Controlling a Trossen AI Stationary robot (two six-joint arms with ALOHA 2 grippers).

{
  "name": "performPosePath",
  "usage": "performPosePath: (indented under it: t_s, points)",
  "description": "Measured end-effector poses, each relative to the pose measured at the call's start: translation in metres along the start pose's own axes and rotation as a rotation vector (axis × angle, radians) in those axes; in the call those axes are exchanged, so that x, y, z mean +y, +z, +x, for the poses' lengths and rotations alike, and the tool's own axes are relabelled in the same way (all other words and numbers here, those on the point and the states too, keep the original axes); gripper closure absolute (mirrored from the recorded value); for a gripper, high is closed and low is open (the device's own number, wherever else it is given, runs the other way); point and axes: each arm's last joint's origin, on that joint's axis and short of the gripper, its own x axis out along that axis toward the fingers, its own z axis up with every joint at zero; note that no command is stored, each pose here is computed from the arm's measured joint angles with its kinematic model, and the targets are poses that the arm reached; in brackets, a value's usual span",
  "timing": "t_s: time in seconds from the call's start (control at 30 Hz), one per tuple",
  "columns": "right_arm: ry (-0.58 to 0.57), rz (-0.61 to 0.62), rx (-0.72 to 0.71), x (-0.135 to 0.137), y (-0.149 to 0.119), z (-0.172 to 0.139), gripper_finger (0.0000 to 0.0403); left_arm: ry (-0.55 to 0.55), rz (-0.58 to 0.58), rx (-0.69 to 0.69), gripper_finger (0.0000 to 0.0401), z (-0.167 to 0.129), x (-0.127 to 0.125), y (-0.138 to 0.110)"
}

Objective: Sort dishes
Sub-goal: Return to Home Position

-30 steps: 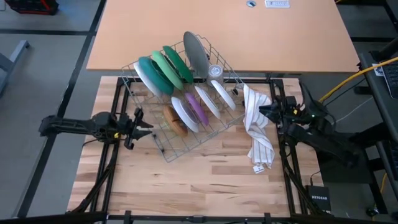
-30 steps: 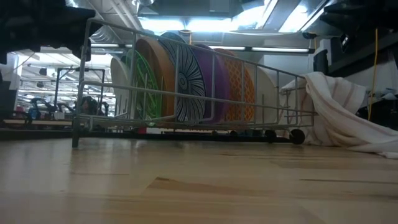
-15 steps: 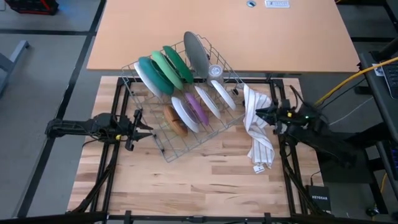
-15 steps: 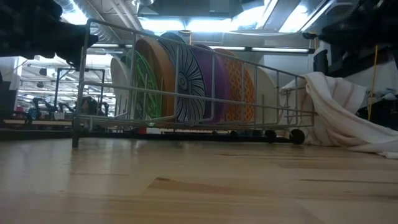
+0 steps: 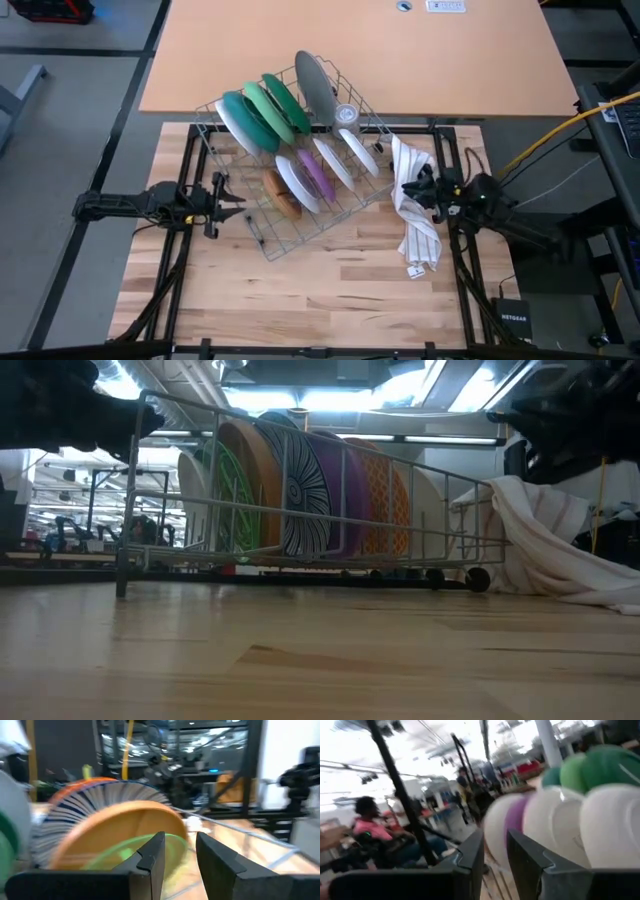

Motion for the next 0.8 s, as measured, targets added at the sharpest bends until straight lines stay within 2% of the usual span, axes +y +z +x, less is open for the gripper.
performPosePath:
  t_s: [0.1, 0.2, 0.3, 0.43, 0.7, 0.8]
  points:
    - [-0.102, 0.021, 0.076, -0.003, -0.012, 0.001, 0.0316, 0.085, 0.032, 0.005, 0.0301, 0.000, 0.002, 0.000]
    - [-0.272, 0.045, 0.144, -0.007, -0.024, 0.001, 0.0316, 0.145, -0.036, 0.007, 0.0301, 0.000, 0.004, 0.000]
    - [-0.360, 0.009, 0.149, -0.007, -0.028, 0.002, 0.0316, 0.165, -0.071, 0.016, 0.0301, 0.000, 0.005, -0.002]
    - [-0.344, -0.031, 0.176, -0.005, -0.030, 0.003, 0.0316, 0.164, -0.084, 0.049, 0.0301, -0.001, 0.004, -0.005]
    - [-0.340, 0.107, 0.164, -0.004, -0.031, 0.003, 0.0316, 0.162, -0.117, 0.048, 0.0301, 0.000, 0.004, -0.005]
    - [-0.339, 0.105, 0.166, -0.004, -0.031, 0.003, 0.0316, 0.162, -0.117, 0.048, 0.0301, -0.001, 0.004, -0.005]
